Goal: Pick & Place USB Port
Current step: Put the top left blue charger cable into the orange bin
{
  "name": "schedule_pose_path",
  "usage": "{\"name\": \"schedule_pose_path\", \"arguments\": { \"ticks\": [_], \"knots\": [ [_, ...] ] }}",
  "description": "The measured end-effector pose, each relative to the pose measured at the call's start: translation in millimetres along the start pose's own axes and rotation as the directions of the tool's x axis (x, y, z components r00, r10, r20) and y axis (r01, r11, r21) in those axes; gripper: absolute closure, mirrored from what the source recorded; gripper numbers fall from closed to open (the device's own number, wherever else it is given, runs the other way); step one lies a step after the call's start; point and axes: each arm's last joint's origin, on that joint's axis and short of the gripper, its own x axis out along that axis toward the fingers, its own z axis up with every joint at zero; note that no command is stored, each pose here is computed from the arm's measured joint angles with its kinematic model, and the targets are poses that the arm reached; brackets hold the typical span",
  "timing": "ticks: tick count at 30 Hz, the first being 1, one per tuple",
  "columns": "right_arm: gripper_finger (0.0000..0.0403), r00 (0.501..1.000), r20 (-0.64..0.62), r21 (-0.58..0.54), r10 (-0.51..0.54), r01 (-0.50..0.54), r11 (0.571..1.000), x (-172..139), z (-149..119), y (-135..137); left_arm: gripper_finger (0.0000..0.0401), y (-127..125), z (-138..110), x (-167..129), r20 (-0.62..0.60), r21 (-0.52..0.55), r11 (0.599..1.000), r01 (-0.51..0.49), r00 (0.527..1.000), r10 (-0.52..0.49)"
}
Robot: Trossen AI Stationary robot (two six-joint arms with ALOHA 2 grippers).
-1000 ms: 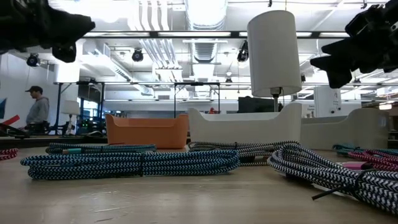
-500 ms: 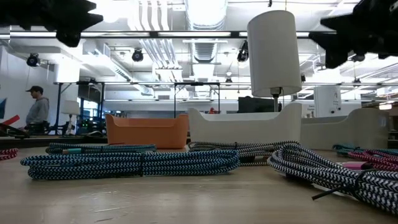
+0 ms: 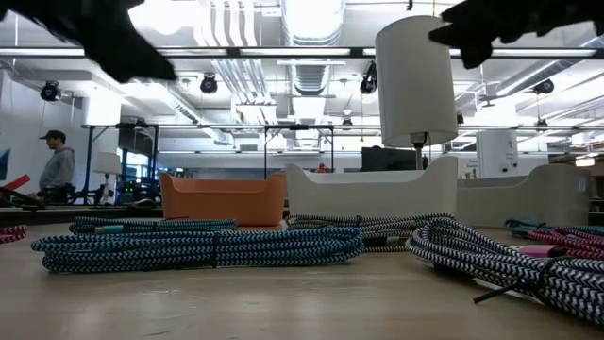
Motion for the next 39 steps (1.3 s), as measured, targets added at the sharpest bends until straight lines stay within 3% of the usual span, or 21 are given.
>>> {"name": "schedule_pose_path", "arguments": {
  "ticks": [9,19,34,39],
  "knots": [
    [0.0213,0.976,-0.217,-0.001,-0.027,0.027,1.000,59,-5,5,0.0236,-19,-28,44,-0.239,-0.009,1.000,0.023,0.971,-0.025],
    [0.0213,0.943,-0.331,-0.010,-0.037,0.036,0.999,102,-12,10,0.0236,-34,-40,78,-0.346,0.011,1.000,0.007,0.938,-0.003],
    [0.0213,0.928,-0.369,-0.022,-0.041,0.035,0.999,117,-17,11,0.0237,-43,-74,109,-0.509,-0.015,0.999,-0.032,0.860,0.020],
    [0.0213,0.928,-0.370,-0.033,-0.040,0.030,0.999,117,-17,11,0.0260,-44,-78,112,-0.520,-0.011,0.999,-0.038,0.854,0.026]
  ]
}}
